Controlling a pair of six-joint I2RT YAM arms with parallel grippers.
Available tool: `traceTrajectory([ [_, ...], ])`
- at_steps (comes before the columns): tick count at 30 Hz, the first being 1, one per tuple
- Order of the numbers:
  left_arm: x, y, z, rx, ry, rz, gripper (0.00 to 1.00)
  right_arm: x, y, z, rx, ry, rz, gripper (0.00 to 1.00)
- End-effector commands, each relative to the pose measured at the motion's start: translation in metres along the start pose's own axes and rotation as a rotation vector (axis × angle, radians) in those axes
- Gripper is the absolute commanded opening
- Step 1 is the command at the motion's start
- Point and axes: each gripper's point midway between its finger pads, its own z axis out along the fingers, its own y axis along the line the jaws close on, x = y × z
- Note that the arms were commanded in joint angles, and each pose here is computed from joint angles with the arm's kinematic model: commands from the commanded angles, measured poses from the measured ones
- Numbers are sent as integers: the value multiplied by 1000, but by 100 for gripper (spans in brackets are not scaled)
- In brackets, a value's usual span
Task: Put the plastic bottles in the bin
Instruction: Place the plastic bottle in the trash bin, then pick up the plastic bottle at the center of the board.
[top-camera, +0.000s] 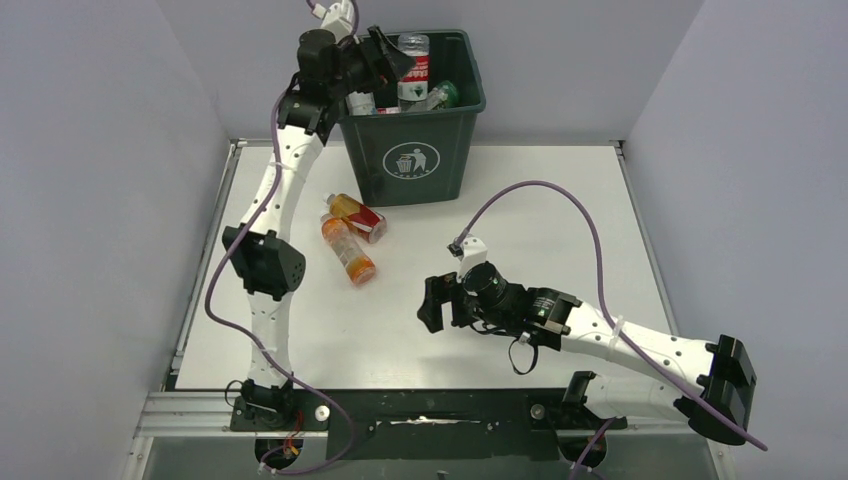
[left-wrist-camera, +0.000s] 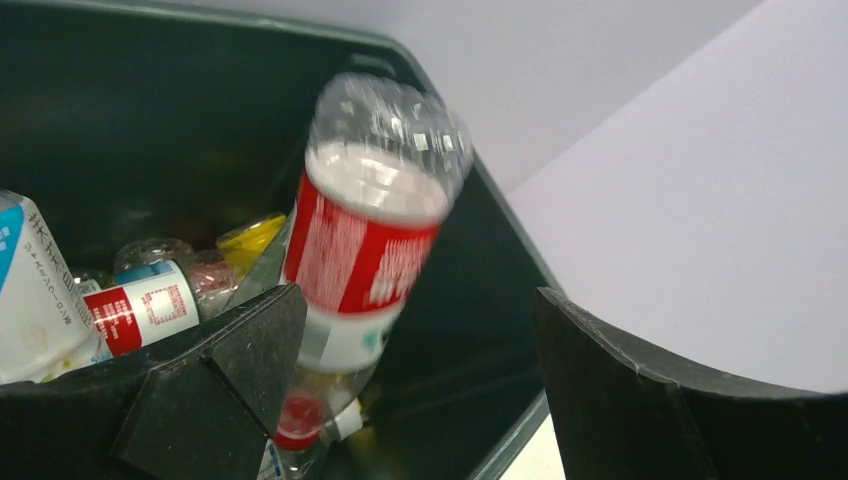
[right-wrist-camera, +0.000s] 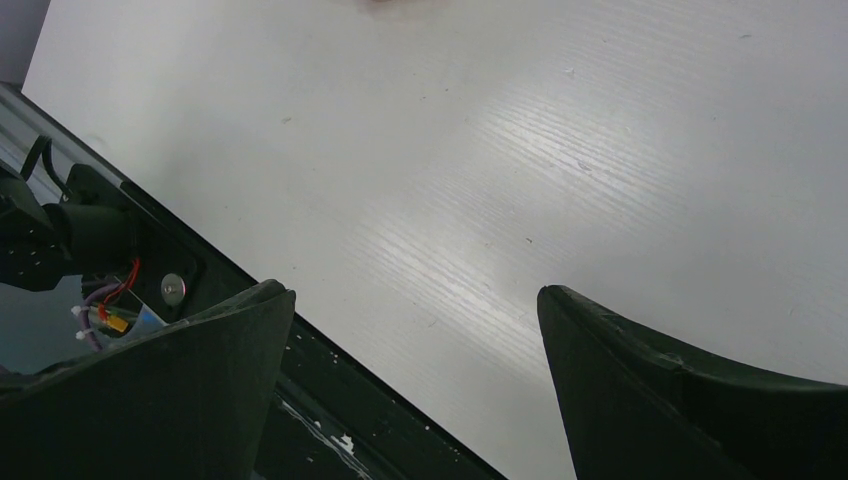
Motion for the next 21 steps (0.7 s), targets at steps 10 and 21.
traceTrajectory([
  [10,-79,-56,-86,-15,-165,218,84,-15,18,3,-65,-47,1,98],
  [21,-66,-40,-194,-148,-163,77,84,-12,26,10,-90,-28,-13,98],
])
